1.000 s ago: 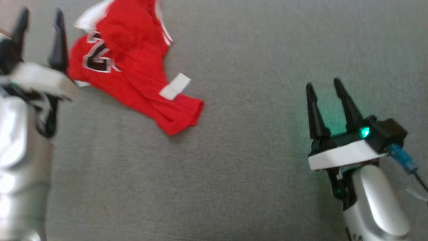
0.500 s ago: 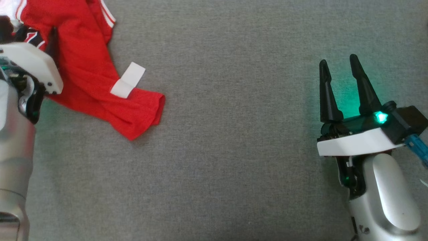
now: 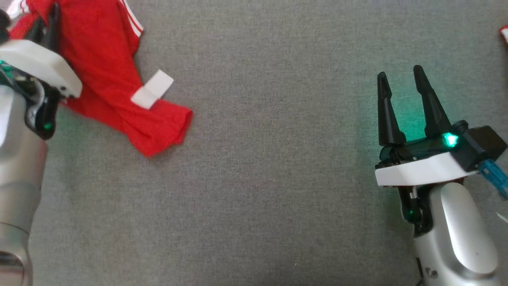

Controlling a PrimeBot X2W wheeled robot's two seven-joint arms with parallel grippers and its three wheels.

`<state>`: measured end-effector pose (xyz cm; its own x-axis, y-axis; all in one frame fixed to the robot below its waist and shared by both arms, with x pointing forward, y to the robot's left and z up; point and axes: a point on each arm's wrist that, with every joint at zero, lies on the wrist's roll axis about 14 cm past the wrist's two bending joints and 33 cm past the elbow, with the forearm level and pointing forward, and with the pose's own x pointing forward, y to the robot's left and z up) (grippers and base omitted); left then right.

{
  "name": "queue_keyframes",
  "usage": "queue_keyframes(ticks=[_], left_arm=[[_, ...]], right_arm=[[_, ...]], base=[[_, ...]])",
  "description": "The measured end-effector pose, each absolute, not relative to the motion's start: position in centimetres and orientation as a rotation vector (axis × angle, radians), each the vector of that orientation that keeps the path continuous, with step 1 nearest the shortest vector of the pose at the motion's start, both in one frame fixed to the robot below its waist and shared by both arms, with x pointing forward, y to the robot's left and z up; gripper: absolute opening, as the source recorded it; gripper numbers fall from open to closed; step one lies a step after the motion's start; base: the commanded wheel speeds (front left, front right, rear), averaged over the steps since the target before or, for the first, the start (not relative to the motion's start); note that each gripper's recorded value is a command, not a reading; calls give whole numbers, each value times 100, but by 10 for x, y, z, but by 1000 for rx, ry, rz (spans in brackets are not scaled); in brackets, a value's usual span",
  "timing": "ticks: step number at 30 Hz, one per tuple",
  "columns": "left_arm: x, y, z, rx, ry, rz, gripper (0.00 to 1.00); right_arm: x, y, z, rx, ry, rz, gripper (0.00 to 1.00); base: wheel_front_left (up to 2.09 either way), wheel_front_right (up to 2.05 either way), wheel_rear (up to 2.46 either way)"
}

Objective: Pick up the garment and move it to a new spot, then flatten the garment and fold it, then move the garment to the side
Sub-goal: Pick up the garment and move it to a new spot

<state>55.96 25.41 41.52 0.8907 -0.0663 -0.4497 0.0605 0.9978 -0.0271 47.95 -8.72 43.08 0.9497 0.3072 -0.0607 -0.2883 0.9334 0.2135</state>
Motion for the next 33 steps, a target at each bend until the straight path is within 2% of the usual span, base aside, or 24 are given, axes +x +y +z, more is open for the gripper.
queue_keyframes(ticks=[6, 12, 17, 25, 30, 31, 32, 33], left_arm=[[571, 244, 490, -55, 213, -103, 0], [564, 221, 546, -73, 59, -165, 0], [553, 190, 558, -98, 23, -217, 0], [553, 95, 588, -183, -49, -379, 0], [556, 42, 585, -191, -28, -465, 0], [558, 33, 582, -196, -13, -477, 18], [561, 25, 577, -199, 7, -482, 72], [564, 19, 572, -192, 21, -485, 100]], right_arm=[[474, -85, 452, 213, 55, 312, 100], [462, -84, 471, 234, 21, 319, 100], [453, -86, 477, 244, 14, 315, 100], [441, -103, 485, 266, -7, 272, 100], [437, -122, 492, 276, -30, 225, 100], [436, -126, 493, 276, -32, 213, 100], [436, -130, 493, 276, -33, 203, 100], [435, -135, 493, 275, -34, 191, 100]], base=[[0, 0, 0], [0, 0, 0], [0, 0, 0], [0, 0, 0], [0, 0, 0], [0, 0, 0], [0, 0, 0], [0, 0, 0]])
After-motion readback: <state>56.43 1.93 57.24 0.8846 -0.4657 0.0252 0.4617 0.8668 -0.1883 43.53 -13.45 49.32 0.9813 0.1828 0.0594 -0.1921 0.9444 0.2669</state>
